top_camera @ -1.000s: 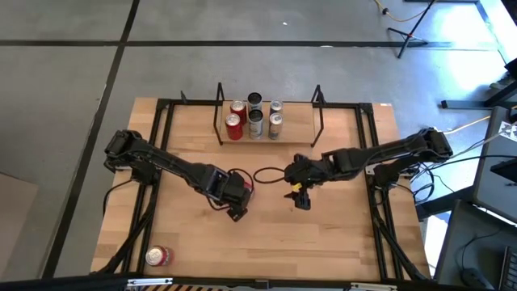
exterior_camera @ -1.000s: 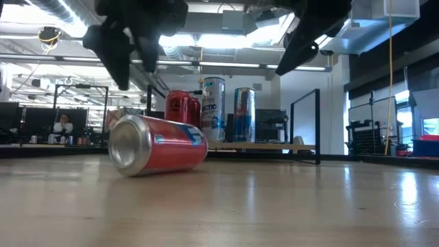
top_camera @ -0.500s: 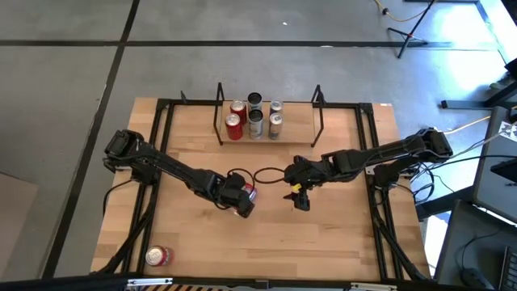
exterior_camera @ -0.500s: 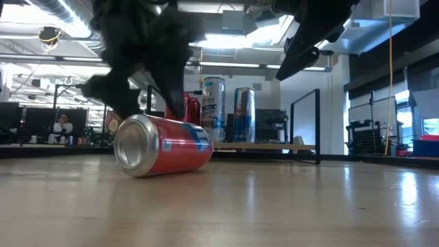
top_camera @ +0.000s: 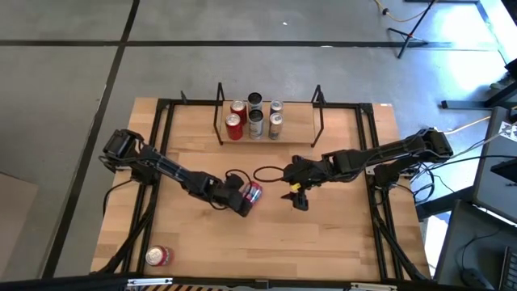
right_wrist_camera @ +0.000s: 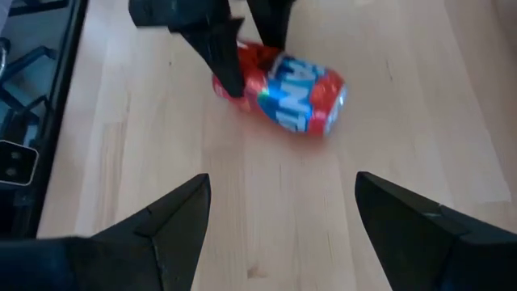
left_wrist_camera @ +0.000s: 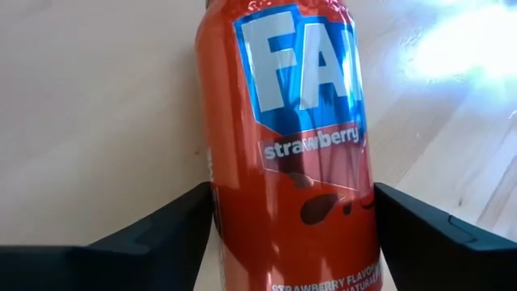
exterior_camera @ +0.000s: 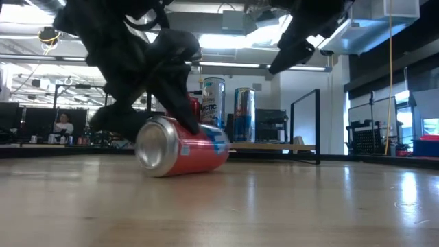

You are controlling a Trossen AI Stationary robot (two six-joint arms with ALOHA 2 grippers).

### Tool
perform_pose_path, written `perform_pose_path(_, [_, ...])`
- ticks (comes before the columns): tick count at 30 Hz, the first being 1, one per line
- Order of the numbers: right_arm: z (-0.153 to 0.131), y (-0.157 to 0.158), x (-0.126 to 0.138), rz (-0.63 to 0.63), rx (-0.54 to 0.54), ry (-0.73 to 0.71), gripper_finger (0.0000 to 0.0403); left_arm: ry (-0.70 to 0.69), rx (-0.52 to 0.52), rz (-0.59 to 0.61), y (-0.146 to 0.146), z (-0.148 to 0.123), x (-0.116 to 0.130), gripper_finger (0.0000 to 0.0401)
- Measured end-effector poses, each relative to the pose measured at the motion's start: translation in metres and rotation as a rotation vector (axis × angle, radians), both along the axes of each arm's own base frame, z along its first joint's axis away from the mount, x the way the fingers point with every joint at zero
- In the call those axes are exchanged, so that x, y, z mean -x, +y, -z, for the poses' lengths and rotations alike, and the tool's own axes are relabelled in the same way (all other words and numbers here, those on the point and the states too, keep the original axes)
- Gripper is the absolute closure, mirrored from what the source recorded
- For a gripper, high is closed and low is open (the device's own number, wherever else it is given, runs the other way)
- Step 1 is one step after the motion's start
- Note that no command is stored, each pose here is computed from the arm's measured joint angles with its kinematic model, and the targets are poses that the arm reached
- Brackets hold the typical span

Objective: Place canned beverage on shelf
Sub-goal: Put the top orange soda can on the shelf

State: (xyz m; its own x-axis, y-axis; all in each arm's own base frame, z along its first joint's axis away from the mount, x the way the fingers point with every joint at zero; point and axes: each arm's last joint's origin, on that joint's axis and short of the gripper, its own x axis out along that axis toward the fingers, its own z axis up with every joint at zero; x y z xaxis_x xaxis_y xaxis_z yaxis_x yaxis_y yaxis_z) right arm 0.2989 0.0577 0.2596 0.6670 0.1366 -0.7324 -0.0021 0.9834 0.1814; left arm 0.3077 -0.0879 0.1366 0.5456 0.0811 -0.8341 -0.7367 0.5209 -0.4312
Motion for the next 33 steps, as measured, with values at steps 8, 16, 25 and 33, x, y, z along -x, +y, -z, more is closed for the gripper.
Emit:
perform_pose_path(8, [0.0,0.0,0.0,0.011,-0.012,0.007,0.011,-0.079,0.041,0.095,-0.002,-0.001,-0.009,0.0096])
perform_pose_path(16, [0.0,0.0,0.0,0.018,-0.018,0.008,0.011,-0.052,-0.024,0.066,-0.001,0.01,-0.01,0.005])
perform_pose_path(25, [0.0,0.0,0.0,0.035,-0.035,0.011,0.011,-0.038,-0.162,0.142,-0.003,0.015,-0.01,0.0094])
perform_pose_path(33, [-0.018,-0.001,0.011,0.0,-0.08,-0.042,0.011,-0.157,-0.246,0.192,-0.003,-0.028,0.0,0.0124])
